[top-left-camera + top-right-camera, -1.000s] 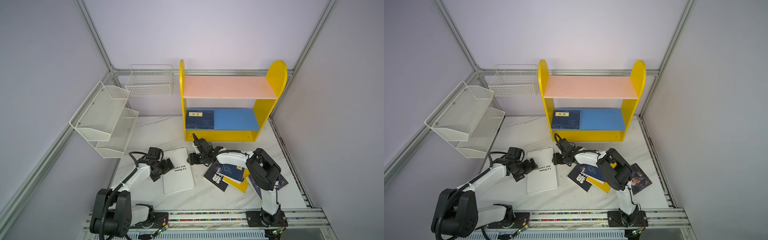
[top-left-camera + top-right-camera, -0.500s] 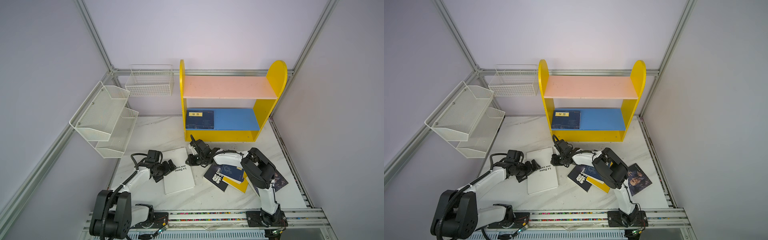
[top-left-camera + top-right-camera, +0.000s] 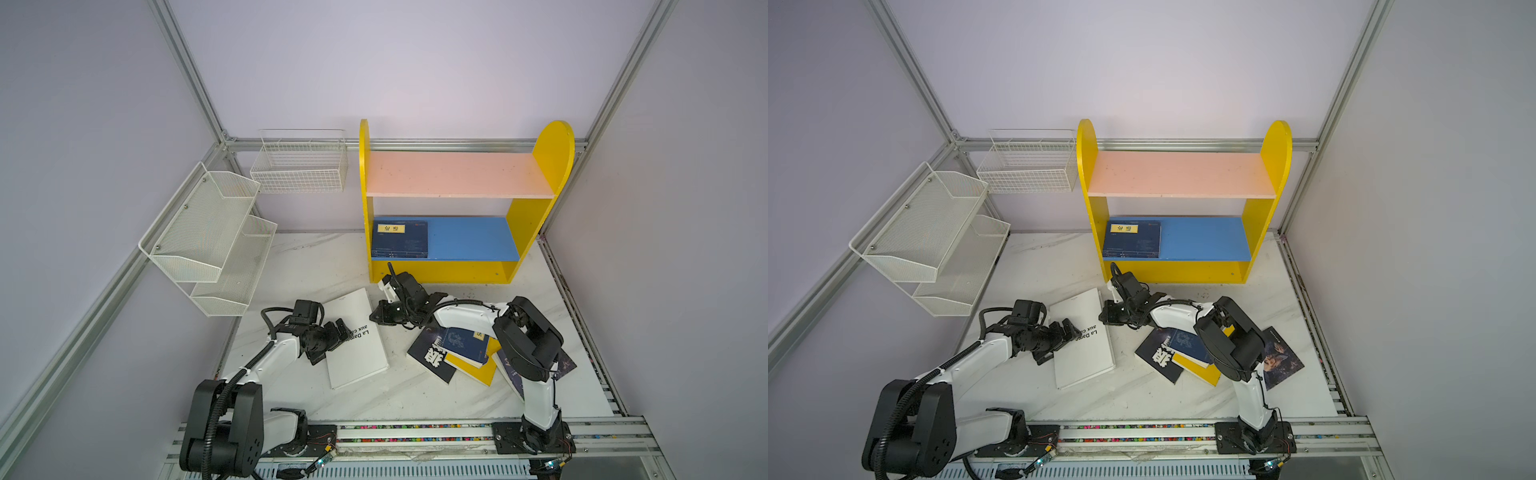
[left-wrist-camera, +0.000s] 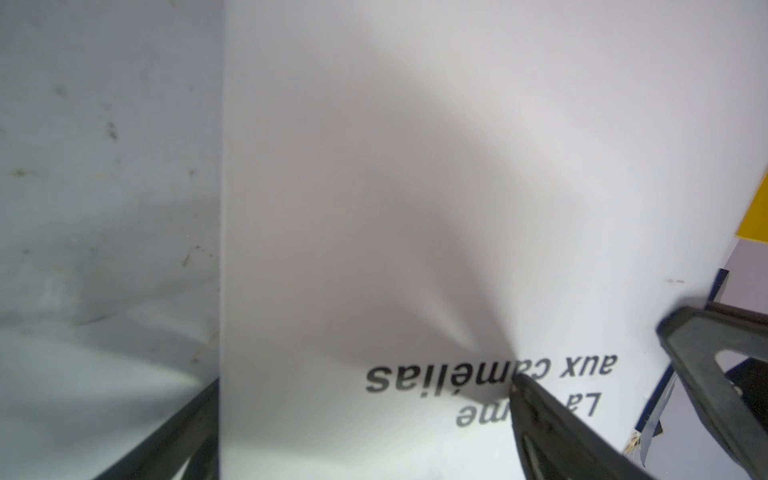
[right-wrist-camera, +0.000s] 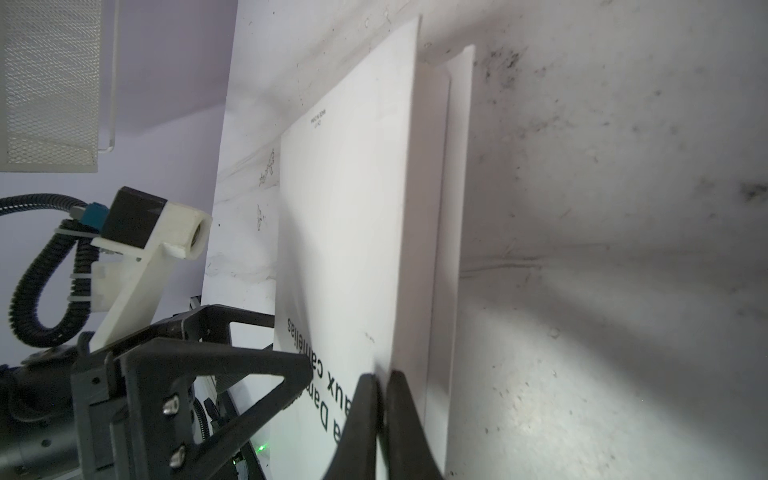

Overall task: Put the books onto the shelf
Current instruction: 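Grasp the white book edge with the right gripper while left gripper pushes it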

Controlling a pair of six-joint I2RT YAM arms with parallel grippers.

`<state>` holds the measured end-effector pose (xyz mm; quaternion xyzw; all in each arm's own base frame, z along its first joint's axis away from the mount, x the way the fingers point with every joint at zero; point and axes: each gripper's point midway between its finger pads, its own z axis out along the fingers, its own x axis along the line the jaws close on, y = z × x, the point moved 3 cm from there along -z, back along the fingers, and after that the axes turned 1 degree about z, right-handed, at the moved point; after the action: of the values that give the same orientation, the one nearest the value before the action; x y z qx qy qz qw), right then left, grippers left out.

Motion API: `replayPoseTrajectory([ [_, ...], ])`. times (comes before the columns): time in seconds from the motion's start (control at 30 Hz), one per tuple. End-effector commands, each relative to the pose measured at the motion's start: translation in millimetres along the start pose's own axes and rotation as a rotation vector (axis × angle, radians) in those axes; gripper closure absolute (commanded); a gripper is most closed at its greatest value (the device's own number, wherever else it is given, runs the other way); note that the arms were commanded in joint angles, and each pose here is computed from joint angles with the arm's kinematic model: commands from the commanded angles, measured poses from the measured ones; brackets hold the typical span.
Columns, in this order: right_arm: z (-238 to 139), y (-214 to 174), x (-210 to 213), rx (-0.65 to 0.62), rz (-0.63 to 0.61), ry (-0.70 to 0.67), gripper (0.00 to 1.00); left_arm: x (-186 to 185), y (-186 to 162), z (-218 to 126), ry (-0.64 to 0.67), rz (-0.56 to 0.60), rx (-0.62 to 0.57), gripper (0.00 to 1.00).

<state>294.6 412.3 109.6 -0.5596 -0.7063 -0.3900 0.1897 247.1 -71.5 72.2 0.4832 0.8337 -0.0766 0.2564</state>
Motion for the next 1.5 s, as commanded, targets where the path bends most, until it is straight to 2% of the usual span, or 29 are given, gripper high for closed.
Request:
replayPoseTrajectory([
  [0.0,-12.1,-13.7,34.8,0.054,-0.021,0.068,1.00,-62.6,22.8,-19.0,-0.276,0.051,-0.046,0.00],
  [0.17,-40.8,-2.9,45.4,0.013,0.006,0.111,1.00,-68.8,30.3,-32.7,-0.324,0.041,-0.095,0.00],
  [0.4,-73.9,19.0,56.1,-0.014,0.099,0.187,1.00,-63.2,26.3,-27.3,-0.400,-0.020,-0.066,0.00],
  [0.6,-94.3,31.4,57.9,-0.012,0.165,0.242,1.00,-76.9,25.8,-34.6,-0.605,-0.018,-0.081,0.00],
  [0.7,-108.8,39.9,54.5,-0.023,0.179,0.260,1.00,-82.4,24.7,-40.2,-0.657,0.013,-0.088,0.00],
  [0.9,-143.6,58.5,53.4,-0.047,0.180,0.325,1.00,-83.2,32.4,-50.6,-0.657,0.064,-0.183,0.00],
  [1.1,-152.9,61.0,65.9,0.006,0.157,0.397,1.00,-102.0,37.1,-52.9,-0.757,0.132,-0.132,0.00],
  [1.3,-174.9,75.6,71.5,-0.024,0.139,0.440,1.00,-109.5,40.7,-57.5,-0.793,0.171,-0.142,0.00],
  [1.47,-174.0,78.4,70.2,-0.011,0.137,0.464,1.00,-138.4,42.9,-85.0,-0.987,0.232,-0.113,0.02],
])
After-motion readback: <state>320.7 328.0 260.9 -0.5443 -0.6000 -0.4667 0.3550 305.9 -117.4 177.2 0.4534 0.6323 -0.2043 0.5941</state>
